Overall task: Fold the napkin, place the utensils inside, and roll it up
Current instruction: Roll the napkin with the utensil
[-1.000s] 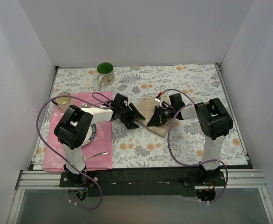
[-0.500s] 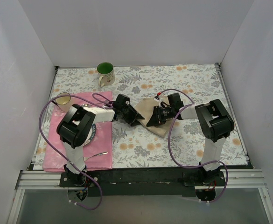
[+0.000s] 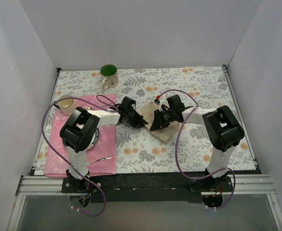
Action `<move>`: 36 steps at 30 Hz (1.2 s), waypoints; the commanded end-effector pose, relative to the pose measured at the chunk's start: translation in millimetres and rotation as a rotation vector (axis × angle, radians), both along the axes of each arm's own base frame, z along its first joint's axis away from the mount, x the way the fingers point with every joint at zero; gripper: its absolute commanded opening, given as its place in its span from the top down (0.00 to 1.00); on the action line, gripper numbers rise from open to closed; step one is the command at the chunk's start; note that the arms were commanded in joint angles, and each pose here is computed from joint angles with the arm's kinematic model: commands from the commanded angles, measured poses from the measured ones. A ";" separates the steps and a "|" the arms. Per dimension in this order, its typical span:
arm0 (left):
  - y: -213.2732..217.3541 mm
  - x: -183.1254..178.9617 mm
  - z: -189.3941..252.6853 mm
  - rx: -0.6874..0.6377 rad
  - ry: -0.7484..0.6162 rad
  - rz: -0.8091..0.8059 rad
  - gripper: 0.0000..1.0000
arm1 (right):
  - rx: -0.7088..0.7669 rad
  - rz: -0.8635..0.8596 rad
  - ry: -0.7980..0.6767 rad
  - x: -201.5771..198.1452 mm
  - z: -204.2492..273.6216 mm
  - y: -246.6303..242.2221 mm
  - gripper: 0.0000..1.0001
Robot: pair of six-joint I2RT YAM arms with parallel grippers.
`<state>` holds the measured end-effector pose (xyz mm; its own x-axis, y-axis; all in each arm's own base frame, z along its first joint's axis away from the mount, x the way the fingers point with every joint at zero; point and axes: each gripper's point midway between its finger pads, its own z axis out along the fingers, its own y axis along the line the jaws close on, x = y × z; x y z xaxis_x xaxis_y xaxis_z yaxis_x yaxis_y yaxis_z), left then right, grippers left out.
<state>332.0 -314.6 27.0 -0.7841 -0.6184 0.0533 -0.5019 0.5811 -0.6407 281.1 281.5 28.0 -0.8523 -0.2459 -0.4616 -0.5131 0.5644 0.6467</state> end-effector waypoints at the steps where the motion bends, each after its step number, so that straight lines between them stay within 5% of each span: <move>1: 29.2 2.3 -25.8 0.182 0.010 0.027 1.00 | -0.270 0.041 -0.097 -2.8 -5.0 -30.0 0.69; 8: 31.7 -0.1 -20.9 0.199 0.025 0.018 1.00 | -0.506 0.040 -0.434 13.7 44.5 -30.9 0.38; 14: 28.0 -2.4 -20.0 0.176 0.044 0.018 1.00 | -0.603 0.054 -0.664 1.5 55.1 -10.5 0.28; 24: 23.6 -6.0 -16.8 0.133 0.066 0.021 1.00 | -0.643 -0.028 -0.833 2.6 40.4 1.3 0.30; 36: 25.7 -8.3 -14.2 0.103 0.081 0.026 1.00 | -0.640 -0.010 -0.740 -7.6 -6.0 11.1 0.37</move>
